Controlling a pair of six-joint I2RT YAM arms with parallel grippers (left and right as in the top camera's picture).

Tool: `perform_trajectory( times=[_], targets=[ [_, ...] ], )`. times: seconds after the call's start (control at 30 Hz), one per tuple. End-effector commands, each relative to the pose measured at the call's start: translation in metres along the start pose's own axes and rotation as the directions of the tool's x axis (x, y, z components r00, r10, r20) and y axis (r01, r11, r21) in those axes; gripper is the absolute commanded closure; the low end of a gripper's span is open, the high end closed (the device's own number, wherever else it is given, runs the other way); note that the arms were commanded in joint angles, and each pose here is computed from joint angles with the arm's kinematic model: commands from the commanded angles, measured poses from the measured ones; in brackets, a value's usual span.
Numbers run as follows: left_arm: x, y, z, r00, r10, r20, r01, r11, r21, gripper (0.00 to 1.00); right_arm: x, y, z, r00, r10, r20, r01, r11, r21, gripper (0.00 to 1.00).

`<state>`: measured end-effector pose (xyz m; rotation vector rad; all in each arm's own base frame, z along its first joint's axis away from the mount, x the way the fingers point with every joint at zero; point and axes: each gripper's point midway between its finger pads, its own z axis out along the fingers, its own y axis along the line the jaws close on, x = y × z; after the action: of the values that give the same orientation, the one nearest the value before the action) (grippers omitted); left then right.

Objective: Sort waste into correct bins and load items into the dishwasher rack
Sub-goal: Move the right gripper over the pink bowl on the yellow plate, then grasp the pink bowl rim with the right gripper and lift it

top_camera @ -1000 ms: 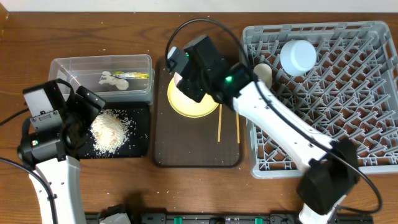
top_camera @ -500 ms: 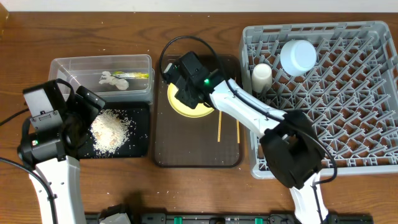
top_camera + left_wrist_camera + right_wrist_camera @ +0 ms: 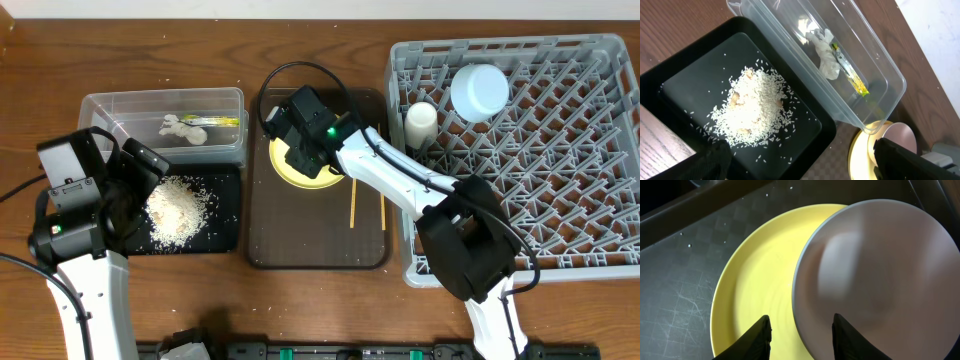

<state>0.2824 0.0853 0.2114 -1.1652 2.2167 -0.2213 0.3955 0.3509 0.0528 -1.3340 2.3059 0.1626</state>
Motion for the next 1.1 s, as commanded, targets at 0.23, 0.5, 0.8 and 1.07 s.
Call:
perform_trajectory(
  times=[0.23,0.5,0.8,1.07],
  targets=[
    [-0.005,-0.001,-0.003,1.0,-0.009,0.016,0.009,1.0,0.002,0.06,0.021,0.009,0.007,0.996,0.022,-0.082,-0.024,0.999,-0.029,0.67],
    [-0.005,-0.001,-0.003,1.0,-0.009,0.016,0.009,1.0,0.002,0.06,0.033,0.037,0.003,0.987,0.086,-0.132,-0.108,0.98,-0.166,0.64],
    [-0.005,-0.001,-0.003,1.0,-0.009,0.016,0.009,1.0,0.002,0.06,0.022,0.044,-0.01,0.985,0.139,-0.107,-0.159,0.965,-0.21,0.64],
    [-0.005,-0.001,-0.003,1.0,-0.009,0.016,0.009,1.0,0.002,0.06,0.023,0.039,-0.01,0.99,0.098,-0.102,-0.116,0.976,-0.185,0.6]
  ],
)
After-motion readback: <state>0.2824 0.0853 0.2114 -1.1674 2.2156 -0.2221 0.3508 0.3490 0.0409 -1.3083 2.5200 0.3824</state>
